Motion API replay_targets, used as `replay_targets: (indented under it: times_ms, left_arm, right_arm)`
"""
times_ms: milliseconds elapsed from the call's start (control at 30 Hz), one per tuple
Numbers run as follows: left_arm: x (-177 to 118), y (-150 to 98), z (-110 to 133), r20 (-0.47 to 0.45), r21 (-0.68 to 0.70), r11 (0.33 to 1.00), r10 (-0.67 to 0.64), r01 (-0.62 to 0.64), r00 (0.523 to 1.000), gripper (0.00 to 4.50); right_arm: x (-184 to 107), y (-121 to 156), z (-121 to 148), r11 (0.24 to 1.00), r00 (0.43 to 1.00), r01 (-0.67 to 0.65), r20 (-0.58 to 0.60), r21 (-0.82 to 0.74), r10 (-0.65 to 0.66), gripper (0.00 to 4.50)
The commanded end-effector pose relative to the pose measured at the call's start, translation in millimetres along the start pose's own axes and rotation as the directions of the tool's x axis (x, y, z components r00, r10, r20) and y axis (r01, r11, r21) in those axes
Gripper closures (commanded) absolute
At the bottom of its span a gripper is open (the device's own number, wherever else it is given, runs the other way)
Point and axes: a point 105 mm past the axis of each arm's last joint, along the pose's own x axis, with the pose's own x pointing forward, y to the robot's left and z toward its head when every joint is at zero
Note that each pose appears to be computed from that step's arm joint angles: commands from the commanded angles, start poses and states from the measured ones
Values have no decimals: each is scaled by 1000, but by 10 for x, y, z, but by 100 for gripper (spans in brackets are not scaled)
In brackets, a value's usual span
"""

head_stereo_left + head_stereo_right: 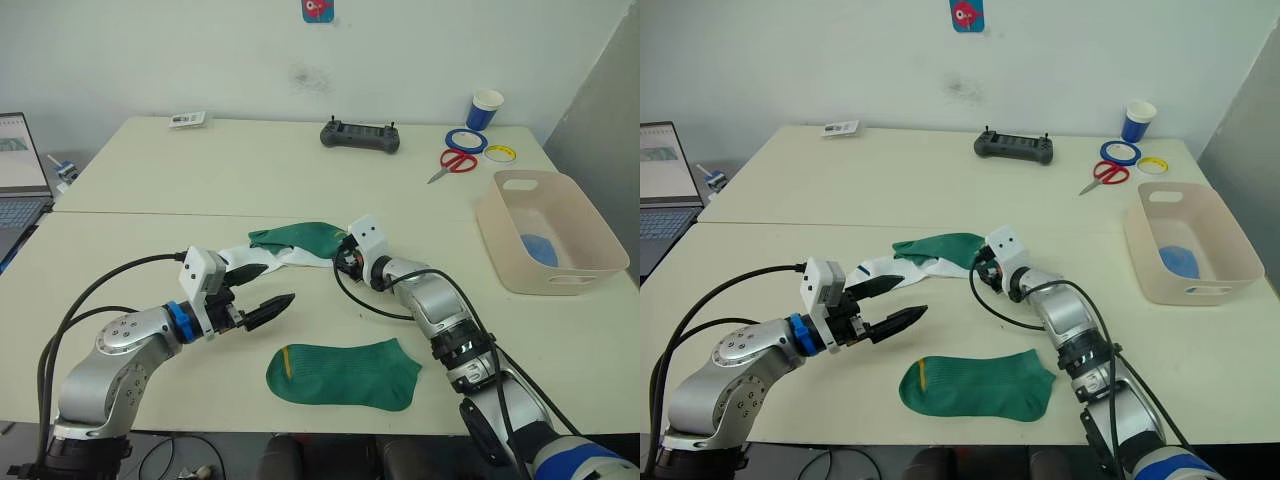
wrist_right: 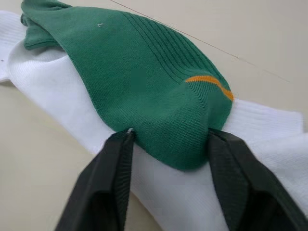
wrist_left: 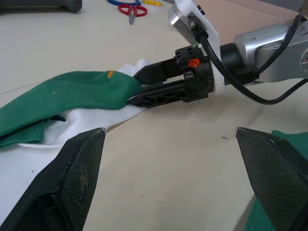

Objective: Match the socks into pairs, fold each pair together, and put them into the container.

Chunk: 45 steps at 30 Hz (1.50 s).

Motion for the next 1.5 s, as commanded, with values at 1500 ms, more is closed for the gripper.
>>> replay_targets:
  times_ms: [1500]
  left_arm:
    - [14,198,-242,-112,248,967,-35,62,993,0]
  right_arm:
    - [-1671,-289,-162,971,990,-91,-123,-220,65,447]
